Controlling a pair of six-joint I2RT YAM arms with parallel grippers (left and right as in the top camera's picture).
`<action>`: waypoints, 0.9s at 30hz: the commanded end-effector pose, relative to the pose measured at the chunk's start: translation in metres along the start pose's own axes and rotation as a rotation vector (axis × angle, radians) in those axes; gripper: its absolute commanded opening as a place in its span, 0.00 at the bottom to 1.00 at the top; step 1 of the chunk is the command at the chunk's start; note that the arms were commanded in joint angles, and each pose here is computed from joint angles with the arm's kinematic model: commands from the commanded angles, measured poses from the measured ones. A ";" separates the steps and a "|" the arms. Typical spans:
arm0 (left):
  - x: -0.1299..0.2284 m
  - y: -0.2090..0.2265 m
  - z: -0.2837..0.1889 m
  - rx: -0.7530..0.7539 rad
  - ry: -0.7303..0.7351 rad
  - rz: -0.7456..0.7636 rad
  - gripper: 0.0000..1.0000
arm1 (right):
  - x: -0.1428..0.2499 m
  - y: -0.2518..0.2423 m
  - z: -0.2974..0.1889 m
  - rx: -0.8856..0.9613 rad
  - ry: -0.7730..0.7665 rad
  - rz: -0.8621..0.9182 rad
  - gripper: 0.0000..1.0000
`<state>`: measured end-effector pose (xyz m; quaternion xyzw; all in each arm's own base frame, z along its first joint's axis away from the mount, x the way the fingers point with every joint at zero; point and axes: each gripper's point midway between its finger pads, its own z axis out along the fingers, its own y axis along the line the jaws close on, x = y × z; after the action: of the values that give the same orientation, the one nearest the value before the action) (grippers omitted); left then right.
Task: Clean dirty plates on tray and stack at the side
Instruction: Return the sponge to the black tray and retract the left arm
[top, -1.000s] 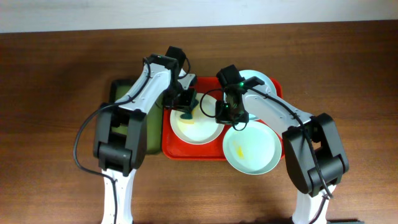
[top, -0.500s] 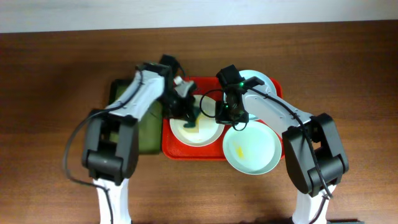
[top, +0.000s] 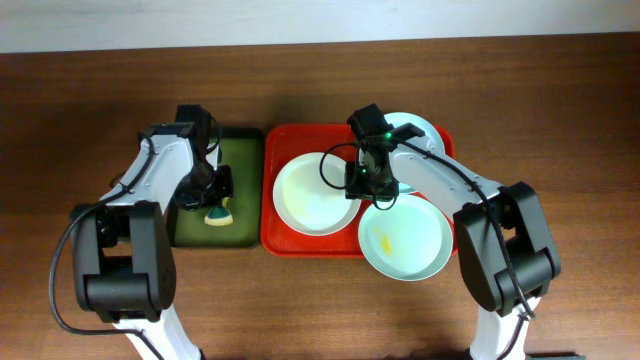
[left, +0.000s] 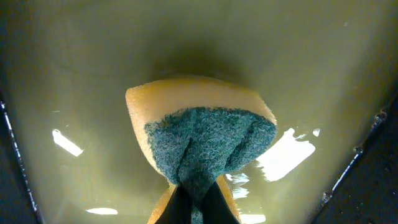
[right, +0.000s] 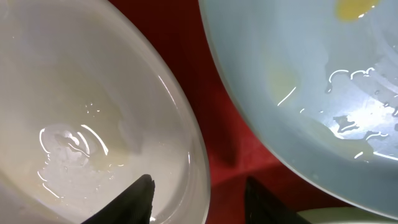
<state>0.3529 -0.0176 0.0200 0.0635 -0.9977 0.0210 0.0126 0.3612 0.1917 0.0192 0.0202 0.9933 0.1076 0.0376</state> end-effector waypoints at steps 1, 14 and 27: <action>0.000 -0.006 -0.005 0.046 0.009 -0.021 0.43 | 0.005 0.000 0.005 0.005 0.016 -0.001 0.49; -0.064 0.053 -0.149 0.110 -0.281 -0.315 0.99 | 0.012 0.004 0.006 0.005 0.036 0.010 0.16; -0.064 0.054 -0.149 0.110 -0.281 -0.315 0.99 | 0.009 0.017 -0.005 -0.057 0.086 0.018 0.04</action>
<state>0.4111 0.0514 0.1502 0.2172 -0.9683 0.0585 -0.1087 0.3496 0.1987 0.0134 0.0289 0.9926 0.1182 0.0042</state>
